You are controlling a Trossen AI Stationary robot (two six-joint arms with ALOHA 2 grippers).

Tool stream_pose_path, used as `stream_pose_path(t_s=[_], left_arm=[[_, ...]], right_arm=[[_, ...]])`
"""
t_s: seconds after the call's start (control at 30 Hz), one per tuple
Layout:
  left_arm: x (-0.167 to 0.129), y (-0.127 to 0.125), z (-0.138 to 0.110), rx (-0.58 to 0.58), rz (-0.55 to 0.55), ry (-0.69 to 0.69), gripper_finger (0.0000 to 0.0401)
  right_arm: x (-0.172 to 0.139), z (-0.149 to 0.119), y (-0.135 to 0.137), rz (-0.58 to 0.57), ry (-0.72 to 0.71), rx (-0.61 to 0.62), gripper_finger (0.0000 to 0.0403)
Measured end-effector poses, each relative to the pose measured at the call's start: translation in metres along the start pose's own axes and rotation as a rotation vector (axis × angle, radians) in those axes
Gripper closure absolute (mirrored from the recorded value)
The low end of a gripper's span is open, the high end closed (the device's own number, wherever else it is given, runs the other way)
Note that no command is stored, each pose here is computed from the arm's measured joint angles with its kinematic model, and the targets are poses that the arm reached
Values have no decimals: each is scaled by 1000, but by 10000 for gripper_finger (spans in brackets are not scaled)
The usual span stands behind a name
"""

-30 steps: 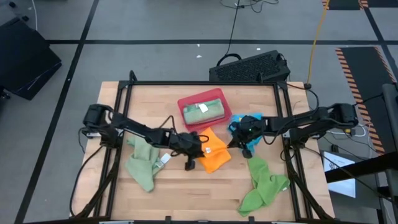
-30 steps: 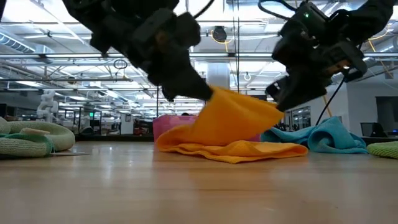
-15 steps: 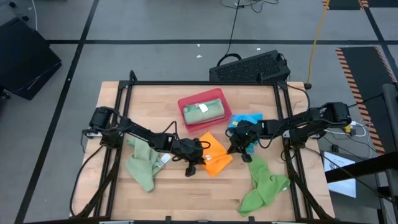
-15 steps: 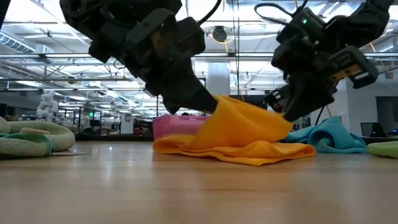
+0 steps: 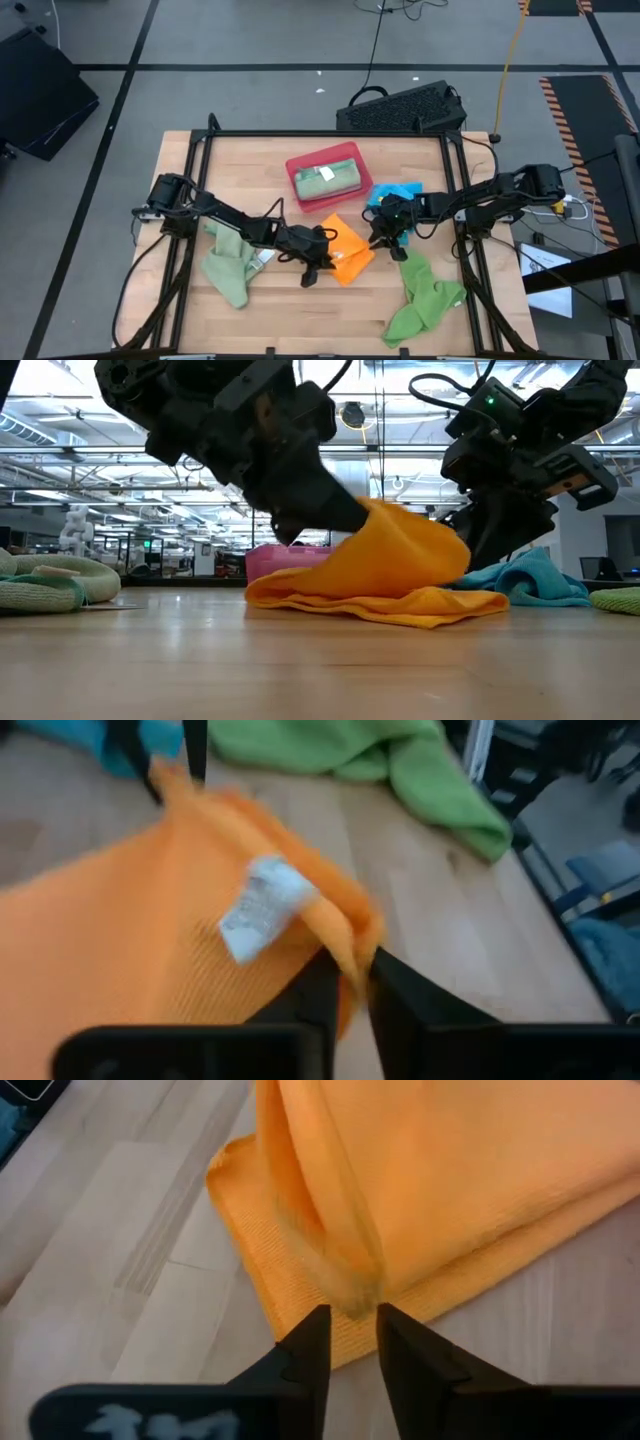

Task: Fold microfiber towels
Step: Fold the yellow microfiber cloth

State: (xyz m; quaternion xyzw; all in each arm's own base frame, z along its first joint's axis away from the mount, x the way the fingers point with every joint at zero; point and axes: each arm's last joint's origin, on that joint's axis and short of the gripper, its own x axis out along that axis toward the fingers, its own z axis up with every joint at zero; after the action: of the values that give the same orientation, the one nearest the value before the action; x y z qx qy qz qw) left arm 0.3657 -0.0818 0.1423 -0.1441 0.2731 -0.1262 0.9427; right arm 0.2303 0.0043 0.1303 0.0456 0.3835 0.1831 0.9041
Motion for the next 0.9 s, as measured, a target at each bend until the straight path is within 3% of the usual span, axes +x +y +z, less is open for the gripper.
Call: stream_pose_path(t_s=[0.2, 0.33, 0.57, 0.77, 0.9], left_arm=[[0, -5, 4, 9, -21, -46, 273], [0, -5, 3, 29, -20, -37, 244], [-1, -17, 7, 33, -157, -59, 236], [-1, -17, 7, 69, -146, -63, 235], [-4, -16, 11, 110, -102, -84, 235]], right_arm=[[0, 0, 0, -5, 1, 3, 289], [-3, -1, -1, -9, 20, 13, 284], [-25, 0, 8, -8, 29, 18, 288], [-34, 20, 13, -46, -157, -30, 289], [-24, 35, 19, -28, -296, -60, 290]])
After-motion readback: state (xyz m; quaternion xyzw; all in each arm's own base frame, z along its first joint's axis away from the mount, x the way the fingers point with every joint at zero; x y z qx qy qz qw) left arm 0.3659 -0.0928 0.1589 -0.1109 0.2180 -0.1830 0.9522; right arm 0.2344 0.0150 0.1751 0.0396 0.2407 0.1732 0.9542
